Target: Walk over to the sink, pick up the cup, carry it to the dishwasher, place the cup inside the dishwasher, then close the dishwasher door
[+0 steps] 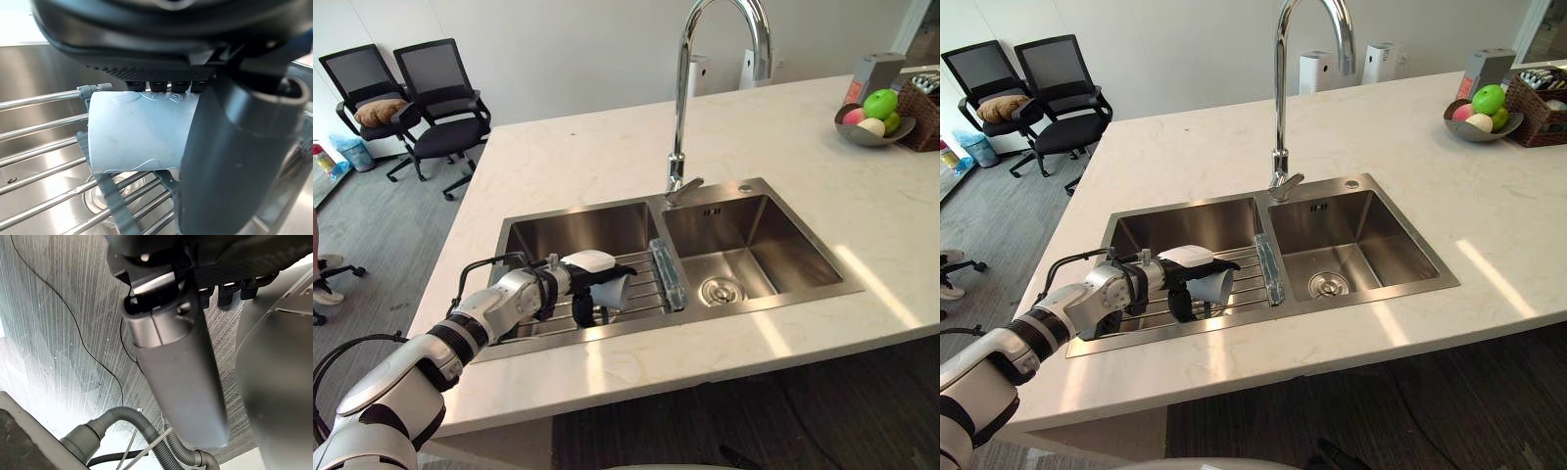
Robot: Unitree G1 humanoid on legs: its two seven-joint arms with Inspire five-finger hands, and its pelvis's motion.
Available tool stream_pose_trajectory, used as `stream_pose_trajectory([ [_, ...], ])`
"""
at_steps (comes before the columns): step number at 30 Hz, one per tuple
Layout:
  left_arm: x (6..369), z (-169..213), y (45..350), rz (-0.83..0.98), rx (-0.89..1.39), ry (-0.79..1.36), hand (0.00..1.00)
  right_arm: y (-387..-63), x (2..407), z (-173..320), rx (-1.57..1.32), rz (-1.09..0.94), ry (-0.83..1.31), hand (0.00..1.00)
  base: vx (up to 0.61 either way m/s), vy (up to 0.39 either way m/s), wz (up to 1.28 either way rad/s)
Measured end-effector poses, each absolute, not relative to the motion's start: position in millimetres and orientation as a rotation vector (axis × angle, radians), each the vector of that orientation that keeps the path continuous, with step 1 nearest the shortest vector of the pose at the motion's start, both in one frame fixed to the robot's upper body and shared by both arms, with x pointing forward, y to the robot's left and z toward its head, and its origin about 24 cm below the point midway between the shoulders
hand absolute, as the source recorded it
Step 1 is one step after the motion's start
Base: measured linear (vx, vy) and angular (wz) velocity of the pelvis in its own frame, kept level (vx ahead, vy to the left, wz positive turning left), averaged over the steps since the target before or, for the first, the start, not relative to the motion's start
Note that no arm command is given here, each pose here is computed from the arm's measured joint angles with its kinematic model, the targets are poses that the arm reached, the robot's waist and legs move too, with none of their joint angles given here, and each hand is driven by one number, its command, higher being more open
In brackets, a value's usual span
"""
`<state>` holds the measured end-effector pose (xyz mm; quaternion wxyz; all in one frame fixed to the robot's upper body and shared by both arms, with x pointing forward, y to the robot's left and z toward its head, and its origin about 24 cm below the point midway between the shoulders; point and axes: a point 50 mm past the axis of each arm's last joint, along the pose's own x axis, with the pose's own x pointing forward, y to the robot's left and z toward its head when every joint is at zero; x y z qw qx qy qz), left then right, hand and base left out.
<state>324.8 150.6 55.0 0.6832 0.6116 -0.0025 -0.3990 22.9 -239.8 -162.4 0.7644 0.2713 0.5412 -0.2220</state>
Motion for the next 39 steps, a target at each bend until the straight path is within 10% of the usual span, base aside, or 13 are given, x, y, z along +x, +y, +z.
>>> stream_pose_trajectory([
  [25, 296, 47, 148, -0.571, 1.149, -0.333, 0.00, -231, 29, -164, 0.554, -0.426, 1.177, 1.00, -0.01, -0.010, 0.07],
  [30, 279, 125, 141, -0.324, 0.691, -0.591, 0.00, -229, 21, -165, 0.567, -0.459, 1.174, 1.00, 0.01, 0.001, 0.39],
  [34, 255, 196, 192, 0.010, 0.059, -0.799, 0.00, -224, 17, -166, 0.611, -0.518, 1.153, 1.00, -0.03, -0.011, 0.41],
  [39, 239, 184, 223, 0.028, -0.377, -0.796, 0.00, -217, 14, -168, 0.646, -0.562, 1.145, 1.00, -0.03, -0.009, 0.38],
])
